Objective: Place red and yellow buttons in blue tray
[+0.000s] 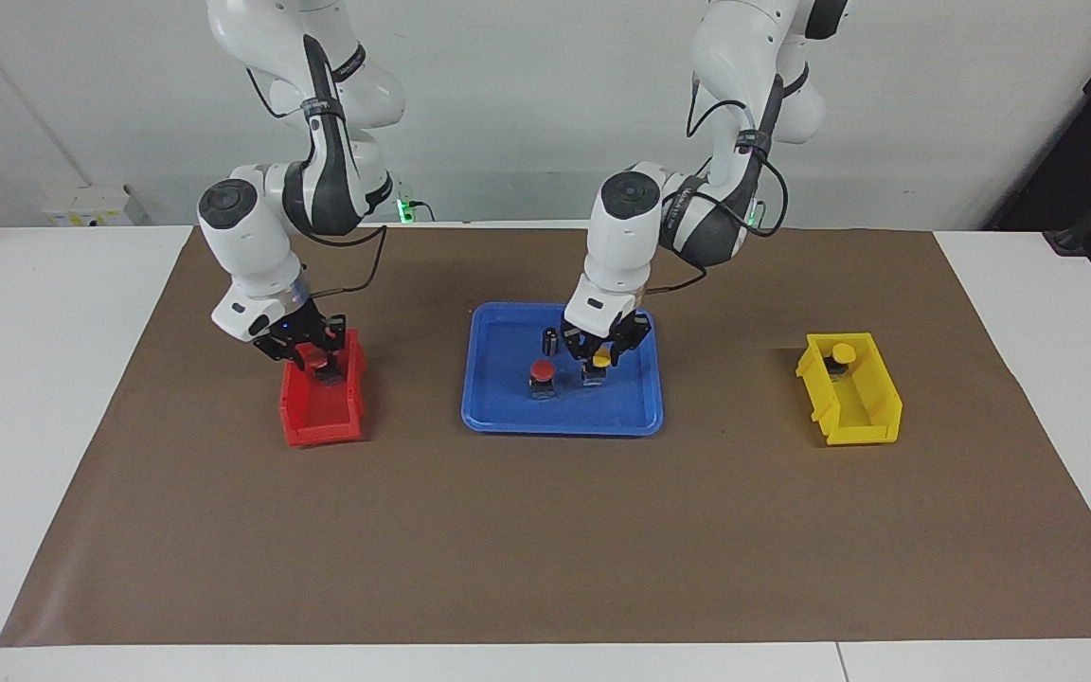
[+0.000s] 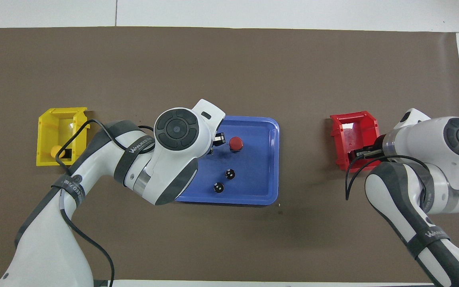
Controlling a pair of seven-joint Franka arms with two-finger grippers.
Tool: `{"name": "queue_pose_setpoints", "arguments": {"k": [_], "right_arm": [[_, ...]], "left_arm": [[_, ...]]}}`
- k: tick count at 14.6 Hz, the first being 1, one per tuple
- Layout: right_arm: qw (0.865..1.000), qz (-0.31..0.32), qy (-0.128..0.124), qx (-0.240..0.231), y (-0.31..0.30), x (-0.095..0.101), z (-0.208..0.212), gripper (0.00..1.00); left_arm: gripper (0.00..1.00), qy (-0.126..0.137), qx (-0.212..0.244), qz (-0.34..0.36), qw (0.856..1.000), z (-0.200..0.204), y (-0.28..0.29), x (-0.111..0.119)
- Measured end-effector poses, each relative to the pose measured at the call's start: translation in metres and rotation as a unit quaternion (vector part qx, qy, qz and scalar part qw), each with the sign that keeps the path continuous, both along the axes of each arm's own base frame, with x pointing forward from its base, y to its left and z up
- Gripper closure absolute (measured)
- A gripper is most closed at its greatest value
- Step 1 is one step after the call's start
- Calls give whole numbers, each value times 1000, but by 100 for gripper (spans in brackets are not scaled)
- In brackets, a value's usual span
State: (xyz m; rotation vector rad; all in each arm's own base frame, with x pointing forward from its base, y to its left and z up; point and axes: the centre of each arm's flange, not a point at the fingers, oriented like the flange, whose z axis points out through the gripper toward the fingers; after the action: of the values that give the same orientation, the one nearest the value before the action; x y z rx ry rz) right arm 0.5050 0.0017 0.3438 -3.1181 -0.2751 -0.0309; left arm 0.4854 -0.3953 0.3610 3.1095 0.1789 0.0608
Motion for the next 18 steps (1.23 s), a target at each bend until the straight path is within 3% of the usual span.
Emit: {"name": "queue_pose_setpoints", "arguments": {"k": [2, 3, 6, 8, 10, 13, 15, 18], "right_arm": [[1000, 3, -3, 0, 3, 3, 4, 59], [1000, 6, -1, 0, 6, 6, 11, 59], [999, 21, 24, 1, 22, 27, 54, 59], [999, 28, 39, 1, 29, 47, 92, 59], [999, 24, 42, 1, 46, 64, 122, 59], [1000, -15, 27, 0, 127, 75, 132, 59], [999, -52, 10, 5, 197, 68, 122, 59], [996, -86, 4, 11, 272, 54, 90, 59]], "left_arm": [[59, -1, 0, 3, 1000, -6, 2, 4], [54, -1, 0, 3, 1000, -5, 2, 5], [21, 15, 15, 0, 1000, 10, 3, 6], [4, 32, 33, -24, 999, 48, 17, 10], [0, 44, 41, -49, 997, 91, 68, 26], [0, 52, 39, -84, 994, 128, 172, 58], [0, 61, 35, -103, 992, 135, 249, 76], [0, 68, 27, -114, 991, 131, 346, 88]]}}
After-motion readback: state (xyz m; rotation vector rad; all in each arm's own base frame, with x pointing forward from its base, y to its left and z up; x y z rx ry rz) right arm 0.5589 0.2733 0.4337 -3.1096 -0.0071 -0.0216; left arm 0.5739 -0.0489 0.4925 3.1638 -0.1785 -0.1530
